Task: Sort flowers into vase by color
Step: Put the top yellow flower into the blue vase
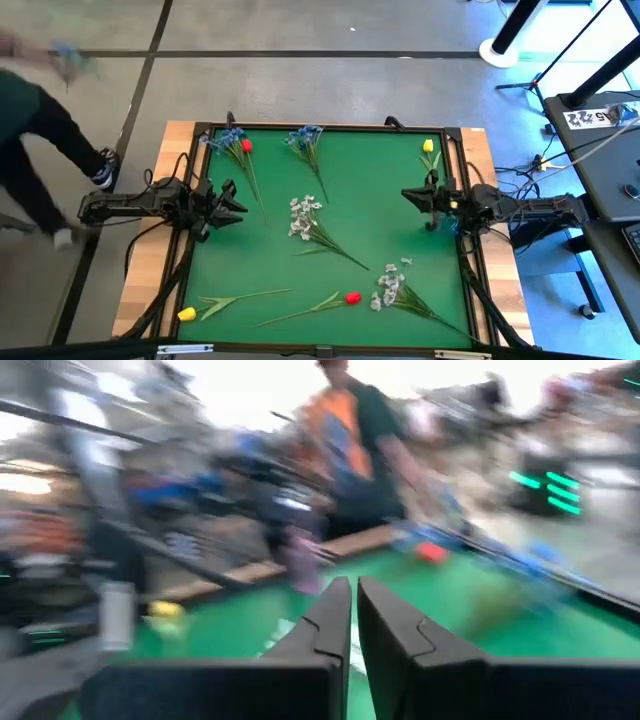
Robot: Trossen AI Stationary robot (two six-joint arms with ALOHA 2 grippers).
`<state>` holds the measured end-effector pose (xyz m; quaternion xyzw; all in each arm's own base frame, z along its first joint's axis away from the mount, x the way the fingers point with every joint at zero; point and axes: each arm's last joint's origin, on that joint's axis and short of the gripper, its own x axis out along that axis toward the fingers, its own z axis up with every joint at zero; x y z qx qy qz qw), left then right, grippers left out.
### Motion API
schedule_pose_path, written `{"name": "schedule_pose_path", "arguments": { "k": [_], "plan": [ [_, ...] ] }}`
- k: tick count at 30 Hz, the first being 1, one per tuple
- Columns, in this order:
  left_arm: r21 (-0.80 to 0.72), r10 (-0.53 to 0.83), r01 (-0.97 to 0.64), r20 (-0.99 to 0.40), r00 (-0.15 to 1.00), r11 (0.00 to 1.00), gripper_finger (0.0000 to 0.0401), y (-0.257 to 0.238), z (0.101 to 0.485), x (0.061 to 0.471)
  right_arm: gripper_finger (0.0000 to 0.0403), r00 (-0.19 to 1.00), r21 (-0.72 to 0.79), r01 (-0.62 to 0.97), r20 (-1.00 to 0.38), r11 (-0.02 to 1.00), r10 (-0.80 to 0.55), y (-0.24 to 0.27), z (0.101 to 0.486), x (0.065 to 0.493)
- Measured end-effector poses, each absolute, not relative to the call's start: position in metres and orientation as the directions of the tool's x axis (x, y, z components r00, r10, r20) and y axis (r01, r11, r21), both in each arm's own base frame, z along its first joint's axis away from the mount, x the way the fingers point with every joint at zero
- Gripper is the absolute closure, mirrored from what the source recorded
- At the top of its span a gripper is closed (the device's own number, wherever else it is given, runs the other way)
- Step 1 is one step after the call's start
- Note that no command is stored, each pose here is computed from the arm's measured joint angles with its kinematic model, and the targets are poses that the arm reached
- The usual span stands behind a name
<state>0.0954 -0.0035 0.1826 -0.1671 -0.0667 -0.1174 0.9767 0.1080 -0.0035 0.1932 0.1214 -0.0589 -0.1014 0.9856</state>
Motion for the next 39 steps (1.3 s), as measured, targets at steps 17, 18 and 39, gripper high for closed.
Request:
{"name": "schedule_pose_path", "arguments": {
  "k": [17,18,39],
  "plan": [
    [-0.311,-0.207,0.252,0.170,0.964,0.917,0.0268,-0.003,0.183,0.095,0.0202,0.262,-0.186,0.817,-0.723,0.545,-0.639,-0.076,0.260,0.186],
    [-0.311,-0.207,0.252,0.170,0.964,0.917,0.0268,-0.003,0.183,0.095,0.0186,0.224,-0.188,0.822,-0.760,0.537,-0.610,-0.084,0.257,0.187],
    [-0.311,-0.207,0.250,0.167,0.964,0.917,0.0268,-0.003,0.182,0.095,0.0172,-0.175,-0.225,0.965,-0.935,0.132,-0.309,-0.193,0.165,0.144]
  ]
}}
